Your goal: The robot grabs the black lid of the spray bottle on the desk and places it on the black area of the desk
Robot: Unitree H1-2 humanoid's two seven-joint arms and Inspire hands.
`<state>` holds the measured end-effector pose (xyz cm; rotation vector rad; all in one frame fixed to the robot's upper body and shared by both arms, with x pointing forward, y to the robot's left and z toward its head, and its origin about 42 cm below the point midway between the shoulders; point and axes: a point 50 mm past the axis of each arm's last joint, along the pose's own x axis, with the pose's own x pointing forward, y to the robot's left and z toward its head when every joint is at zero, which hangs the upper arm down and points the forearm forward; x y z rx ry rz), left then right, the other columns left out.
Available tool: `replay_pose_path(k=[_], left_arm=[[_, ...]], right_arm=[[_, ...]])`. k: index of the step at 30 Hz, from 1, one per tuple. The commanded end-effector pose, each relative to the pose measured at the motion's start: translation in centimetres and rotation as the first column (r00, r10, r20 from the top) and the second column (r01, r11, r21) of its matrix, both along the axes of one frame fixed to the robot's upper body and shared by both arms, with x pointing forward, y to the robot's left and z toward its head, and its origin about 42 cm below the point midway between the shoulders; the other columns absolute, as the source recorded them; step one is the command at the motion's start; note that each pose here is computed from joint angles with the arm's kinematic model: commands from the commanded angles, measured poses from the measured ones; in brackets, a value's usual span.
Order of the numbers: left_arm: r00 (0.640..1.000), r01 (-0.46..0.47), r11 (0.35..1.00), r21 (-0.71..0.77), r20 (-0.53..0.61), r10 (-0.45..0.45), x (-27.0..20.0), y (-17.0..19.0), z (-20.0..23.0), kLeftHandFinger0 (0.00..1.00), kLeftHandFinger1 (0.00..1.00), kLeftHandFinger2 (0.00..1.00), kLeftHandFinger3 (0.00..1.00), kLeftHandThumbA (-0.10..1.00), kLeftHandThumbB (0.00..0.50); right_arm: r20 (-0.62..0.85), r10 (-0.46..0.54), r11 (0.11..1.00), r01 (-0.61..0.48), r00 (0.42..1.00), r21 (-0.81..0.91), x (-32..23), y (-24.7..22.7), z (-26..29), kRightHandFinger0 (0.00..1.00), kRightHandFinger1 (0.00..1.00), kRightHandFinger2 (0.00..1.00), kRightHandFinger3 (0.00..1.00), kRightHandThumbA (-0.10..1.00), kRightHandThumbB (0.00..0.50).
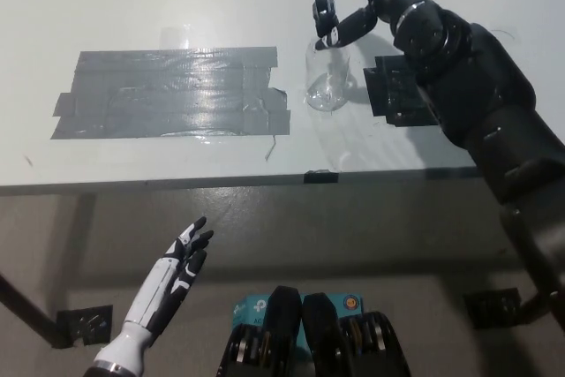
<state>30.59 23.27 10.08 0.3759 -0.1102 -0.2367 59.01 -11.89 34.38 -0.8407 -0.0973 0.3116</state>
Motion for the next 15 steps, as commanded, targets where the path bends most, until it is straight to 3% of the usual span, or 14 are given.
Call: replay_pose_path(k=[1,3,7,10,15], left_arm=[[0.996,0.040,0.999,0.029,0.074,-0.042,0.5,-0.1,1.2,0.93,0.94,0.92,1.00,1.00,0.000],[0.997,0.041,0.999,0.029,0.069,-0.043,0.5,-0.1,1.2,0.94,0.94,0.92,1.00,1.00,0.000],[0.996,0.048,0.998,0.035,0.079,-0.050,0.4,-0.2,1.2,0.93,0.93,0.92,1.00,1.00,0.000],[0.995,0.049,0.998,0.036,0.084,-0.052,0.6,-0.2,1.2,0.92,0.93,0.92,1.00,1.00,0.000],[0.994,0.057,0.997,0.043,0.088,-0.060,0.6,-0.2,1.3,0.90,0.91,0.91,1.00,1.00,0.000]], right_arm=[[0.050,0.057,0.979,-0.066,0.997,0.193,0.4,1.3,5.2,1.00,1.00,1.00,1.00,0.98,0.500],[-0.042,0.086,0.940,-0.068,0.995,0.333,0.5,1.4,4.8,1.00,1.00,1.00,1.00,0.98,0.500],[-0.180,0.181,0.783,-0.031,0.967,0.621,0.4,1.3,3.0,1.00,1.00,1.00,1.00,0.85,0.500],[-0.210,0.215,0.700,-0.001,0.954,0.714,0.3,1.2,2.2,1.00,1.00,1.00,1.00,0.81,0.500],[-0.241,0.200,0.691,0.038,0.950,0.722,0.3,0.5,0.6,1.00,1.00,1.00,1.00,0.87,0.486]])
